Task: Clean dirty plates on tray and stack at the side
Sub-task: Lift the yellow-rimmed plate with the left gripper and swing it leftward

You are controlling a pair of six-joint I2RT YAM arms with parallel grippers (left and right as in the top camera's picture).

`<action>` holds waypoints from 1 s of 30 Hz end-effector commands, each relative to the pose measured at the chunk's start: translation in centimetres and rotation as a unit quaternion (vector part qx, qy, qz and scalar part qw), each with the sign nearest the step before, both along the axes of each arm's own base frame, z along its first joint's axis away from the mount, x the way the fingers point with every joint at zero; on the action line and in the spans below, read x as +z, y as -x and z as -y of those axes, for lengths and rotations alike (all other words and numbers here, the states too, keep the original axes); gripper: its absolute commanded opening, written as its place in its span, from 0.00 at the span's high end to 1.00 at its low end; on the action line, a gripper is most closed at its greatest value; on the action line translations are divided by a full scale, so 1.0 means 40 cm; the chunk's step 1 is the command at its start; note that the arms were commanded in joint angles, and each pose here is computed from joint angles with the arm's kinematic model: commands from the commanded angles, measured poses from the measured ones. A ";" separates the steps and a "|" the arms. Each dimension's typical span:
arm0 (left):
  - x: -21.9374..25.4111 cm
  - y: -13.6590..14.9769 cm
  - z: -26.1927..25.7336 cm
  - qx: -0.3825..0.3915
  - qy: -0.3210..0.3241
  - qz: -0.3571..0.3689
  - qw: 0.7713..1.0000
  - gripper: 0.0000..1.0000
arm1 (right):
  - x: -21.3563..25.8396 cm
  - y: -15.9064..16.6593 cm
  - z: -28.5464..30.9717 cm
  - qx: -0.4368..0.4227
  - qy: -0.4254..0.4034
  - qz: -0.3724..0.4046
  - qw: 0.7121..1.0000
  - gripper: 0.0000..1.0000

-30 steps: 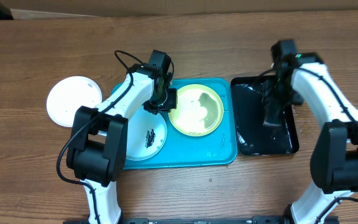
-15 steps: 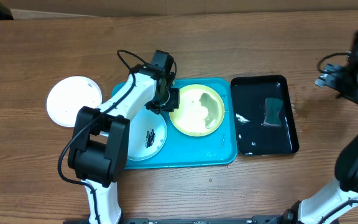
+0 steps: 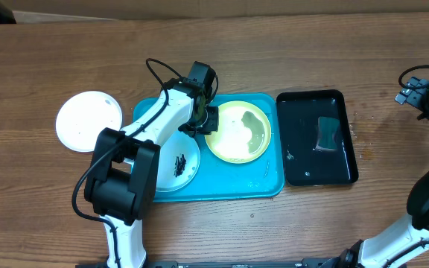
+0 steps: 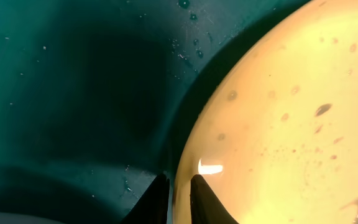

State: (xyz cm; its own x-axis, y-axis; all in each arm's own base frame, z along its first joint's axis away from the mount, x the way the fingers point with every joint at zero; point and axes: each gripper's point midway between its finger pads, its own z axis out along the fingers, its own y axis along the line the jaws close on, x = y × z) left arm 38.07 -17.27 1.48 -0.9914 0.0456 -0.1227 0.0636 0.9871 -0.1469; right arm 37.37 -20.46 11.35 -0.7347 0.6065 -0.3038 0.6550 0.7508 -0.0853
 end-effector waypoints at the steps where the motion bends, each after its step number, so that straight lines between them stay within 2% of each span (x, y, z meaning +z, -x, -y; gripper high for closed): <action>1: -0.019 0.011 -0.018 0.004 -0.029 -0.001 1.000 0.85 | 0.005 -0.009 0.002 -0.002 0.000 0.007 1.000 0.00; 5: -0.028 0.020 -0.024 0.004 -0.033 -0.007 0.999 0.90 | 0.005 -0.009 0.002 -0.002 0.000 0.007 1.000 0.00; 7: -0.030 0.024 -0.025 0.004 -0.034 -0.009 0.999 0.96 | 0.005 -0.009 0.002 -0.002 0.000 0.007 1.000 0.00; 14: 0.009 -0.010 -0.032 0.009 -0.038 0.010 0.999 0.96 | 0.005 -0.009 0.002 -0.002 0.000 0.007 1.000 0.00; 21: 0.122 -0.075 -0.055 0.020 -0.058 0.038 0.997 0.96 | 0.005 -0.009 0.002 -0.002 0.000 0.007 1.000 0.00; 30: 0.274 -0.147 -0.044 0.029 -0.049 0.091 0.994 0.96 | 0.005 -0.009 0.002 -0.002 0.000 0.007 1.000 0.00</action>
